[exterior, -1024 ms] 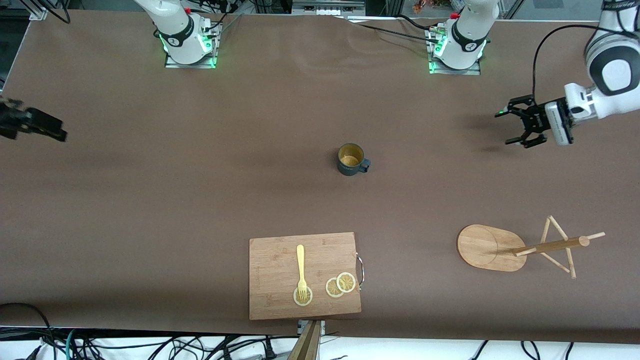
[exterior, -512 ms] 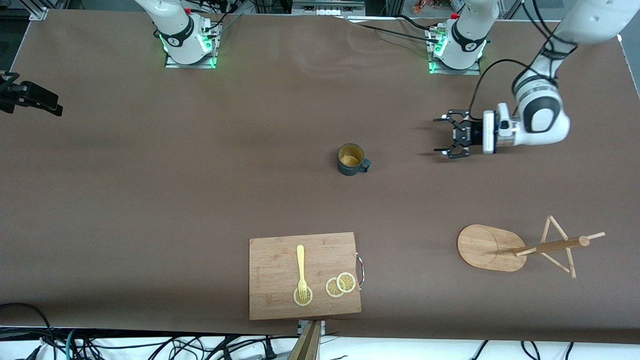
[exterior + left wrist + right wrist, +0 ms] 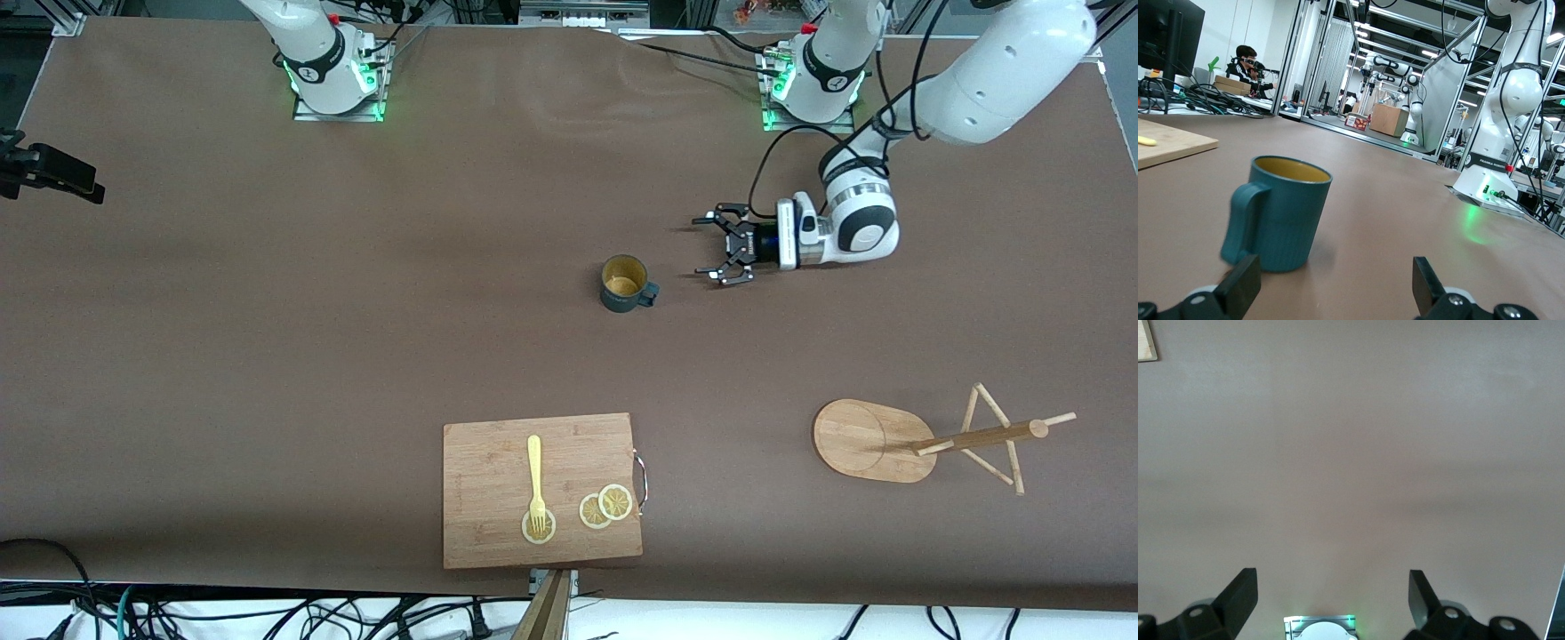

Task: Pass cup and hang on rack
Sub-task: 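Withdraw the right gripper while the left gripper reaches the mug handle, then close the left gripper on the mug handle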

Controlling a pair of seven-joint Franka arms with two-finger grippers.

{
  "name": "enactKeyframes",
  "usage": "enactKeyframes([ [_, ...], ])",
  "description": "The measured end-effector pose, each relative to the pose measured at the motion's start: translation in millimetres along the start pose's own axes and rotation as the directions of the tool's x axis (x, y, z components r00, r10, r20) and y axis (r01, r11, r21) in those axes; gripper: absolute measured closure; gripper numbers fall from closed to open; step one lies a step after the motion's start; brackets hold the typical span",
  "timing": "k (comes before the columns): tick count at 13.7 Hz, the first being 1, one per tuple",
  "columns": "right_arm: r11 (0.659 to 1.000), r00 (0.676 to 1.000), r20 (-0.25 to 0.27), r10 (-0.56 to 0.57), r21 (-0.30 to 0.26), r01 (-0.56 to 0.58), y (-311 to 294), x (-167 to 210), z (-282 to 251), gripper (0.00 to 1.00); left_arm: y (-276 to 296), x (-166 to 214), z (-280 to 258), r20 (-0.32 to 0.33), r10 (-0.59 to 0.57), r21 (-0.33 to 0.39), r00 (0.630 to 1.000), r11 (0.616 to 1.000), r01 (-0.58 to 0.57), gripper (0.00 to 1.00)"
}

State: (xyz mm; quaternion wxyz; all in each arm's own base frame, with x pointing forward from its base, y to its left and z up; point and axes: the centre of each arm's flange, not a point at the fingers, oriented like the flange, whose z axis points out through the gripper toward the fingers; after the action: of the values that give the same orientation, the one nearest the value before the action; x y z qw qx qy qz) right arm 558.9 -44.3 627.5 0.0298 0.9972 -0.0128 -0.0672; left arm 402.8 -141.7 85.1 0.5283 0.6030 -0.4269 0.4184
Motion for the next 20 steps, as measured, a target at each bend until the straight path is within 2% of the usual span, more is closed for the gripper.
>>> enactKeyframes([
  [4,1.000,1.000,0.004,0.000,0.000,0.000,-0.5,1.3,2.1,0.00,-16.9,16.7,40.7,-0.017,0.048,-0.004,0.999,0.999,-0.048,0.00],
  [8,1.000,1.000,0.005,0.003,0.000,-0.003,0.1,1.7,2.9,0.00,-43.1,11.5,60.1,-0.022,0.076,0.015,0.997,0.997,-0.075,0.00],
  [20,1.000,1.000,0.004,-0.003,0.000,0.003,-3.4,1.9,2.6,0.00,-70.2,13.1,65.1,-0.043,0.100,0.047,0.994,0.994,-0.097,0.00],
])
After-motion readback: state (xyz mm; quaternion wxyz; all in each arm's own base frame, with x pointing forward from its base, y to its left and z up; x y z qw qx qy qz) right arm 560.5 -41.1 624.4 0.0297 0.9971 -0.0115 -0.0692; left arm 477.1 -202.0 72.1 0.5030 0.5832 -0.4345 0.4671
